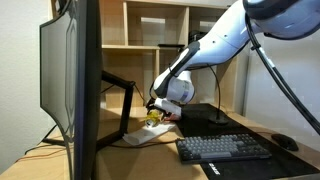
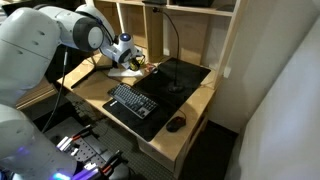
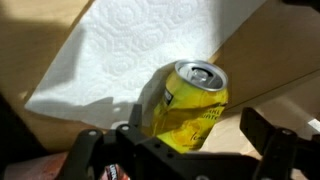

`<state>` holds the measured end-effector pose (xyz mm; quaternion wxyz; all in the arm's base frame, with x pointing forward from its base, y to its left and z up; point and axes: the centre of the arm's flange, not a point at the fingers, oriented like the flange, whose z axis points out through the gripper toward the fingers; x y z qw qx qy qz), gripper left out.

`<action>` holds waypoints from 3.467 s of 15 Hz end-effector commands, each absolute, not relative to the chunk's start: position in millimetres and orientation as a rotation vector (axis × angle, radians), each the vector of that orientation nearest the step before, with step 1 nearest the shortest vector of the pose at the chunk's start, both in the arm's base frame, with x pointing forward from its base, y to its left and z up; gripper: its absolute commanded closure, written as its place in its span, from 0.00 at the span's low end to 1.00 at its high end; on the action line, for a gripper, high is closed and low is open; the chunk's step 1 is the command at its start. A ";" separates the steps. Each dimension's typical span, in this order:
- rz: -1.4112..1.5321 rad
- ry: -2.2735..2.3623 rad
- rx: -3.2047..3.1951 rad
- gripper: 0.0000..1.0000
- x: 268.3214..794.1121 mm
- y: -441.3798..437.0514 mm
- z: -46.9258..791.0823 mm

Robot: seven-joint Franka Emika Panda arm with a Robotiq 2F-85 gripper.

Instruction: Pick up the can and make it stand

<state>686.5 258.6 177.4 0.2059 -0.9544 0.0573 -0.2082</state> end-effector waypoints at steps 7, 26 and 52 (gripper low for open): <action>-0.703 0.110 -2.785 0.00 691.7 303.3 164.9; -0.735 0.296 -2.779 0.53 716.2 308.7 144.9; 0.325 0.107 -2.812 0.58 651.5 177.0 292.8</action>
